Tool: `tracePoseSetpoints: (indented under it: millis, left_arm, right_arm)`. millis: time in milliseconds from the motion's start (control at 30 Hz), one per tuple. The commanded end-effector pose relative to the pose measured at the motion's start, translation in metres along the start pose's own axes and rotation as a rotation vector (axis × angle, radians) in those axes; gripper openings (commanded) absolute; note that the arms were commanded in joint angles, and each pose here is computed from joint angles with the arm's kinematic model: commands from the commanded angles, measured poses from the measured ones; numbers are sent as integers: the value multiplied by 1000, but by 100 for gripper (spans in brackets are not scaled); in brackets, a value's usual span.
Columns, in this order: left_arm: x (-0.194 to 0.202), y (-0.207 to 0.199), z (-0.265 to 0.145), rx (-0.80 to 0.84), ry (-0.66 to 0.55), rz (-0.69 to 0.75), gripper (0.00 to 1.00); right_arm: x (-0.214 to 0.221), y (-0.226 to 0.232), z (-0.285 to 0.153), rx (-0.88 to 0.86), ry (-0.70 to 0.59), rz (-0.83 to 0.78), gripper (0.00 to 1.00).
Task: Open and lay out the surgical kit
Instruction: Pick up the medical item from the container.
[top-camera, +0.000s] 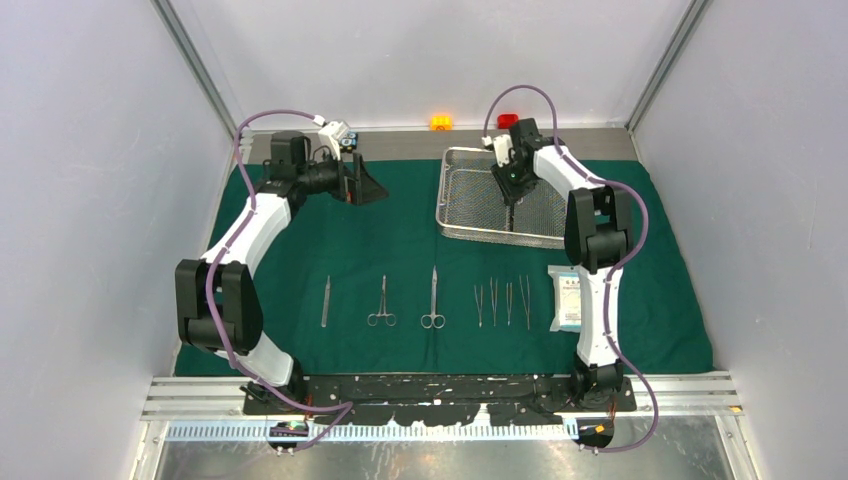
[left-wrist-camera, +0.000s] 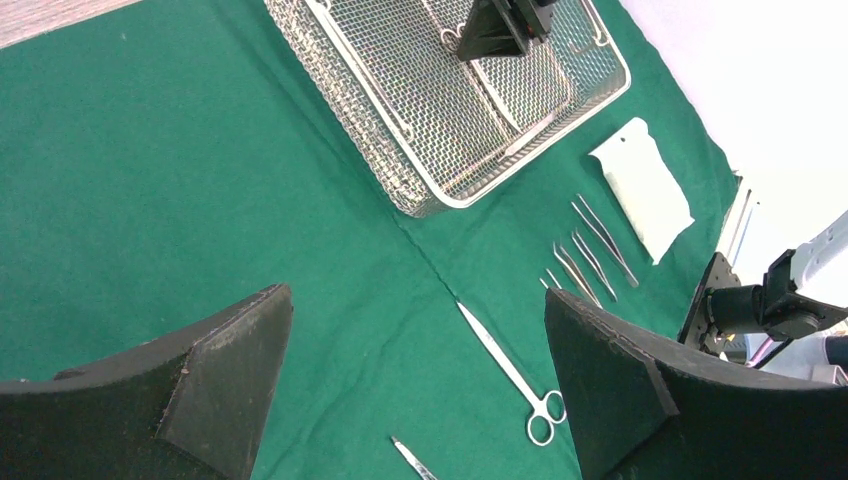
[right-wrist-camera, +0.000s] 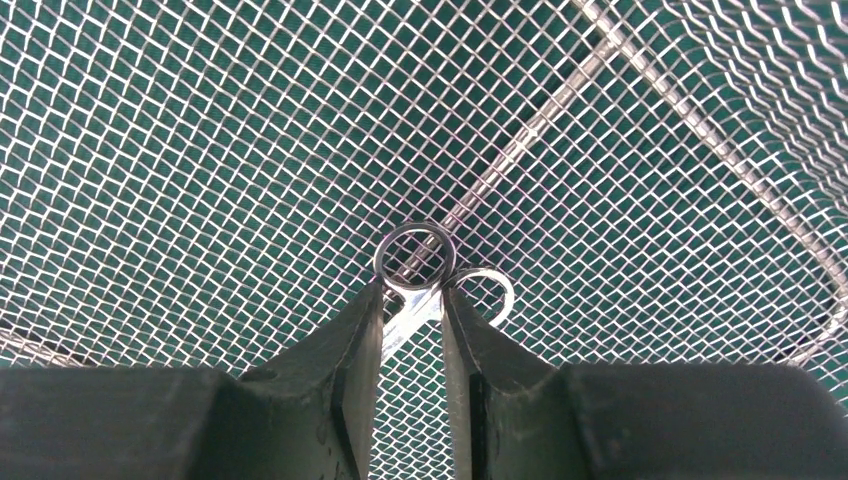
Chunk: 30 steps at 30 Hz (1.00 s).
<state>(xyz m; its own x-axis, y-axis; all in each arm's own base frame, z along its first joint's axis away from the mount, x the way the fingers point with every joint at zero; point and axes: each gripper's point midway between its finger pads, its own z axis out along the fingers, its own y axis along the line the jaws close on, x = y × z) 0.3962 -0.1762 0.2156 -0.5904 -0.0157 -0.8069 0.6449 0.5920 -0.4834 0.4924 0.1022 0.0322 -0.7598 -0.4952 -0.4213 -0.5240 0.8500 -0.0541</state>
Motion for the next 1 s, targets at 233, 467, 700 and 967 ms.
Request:
tracePoseSetpoints:
  millis: [233, 467, 700, 967]
  left_arm:
    - [-15, -9, -4, 37, -47, 28, 100]
    - [-13, -8, -3, 40, -46, 26, 100]
    - [-16, -7, -2, 41, -48, 23, 100]
    - [-15, -6, 0, 47, -46, 8, 100]
  right_arm:
    - [-2, 7, 7, -111, 1, 134, 26]
    - [-21, 7, 11, -159, -25, 74, 26]
    - [-46, -1, 5, -135, -88, 61, 30]
    - [-52, -14, -2, -52, -120, 88, 33]
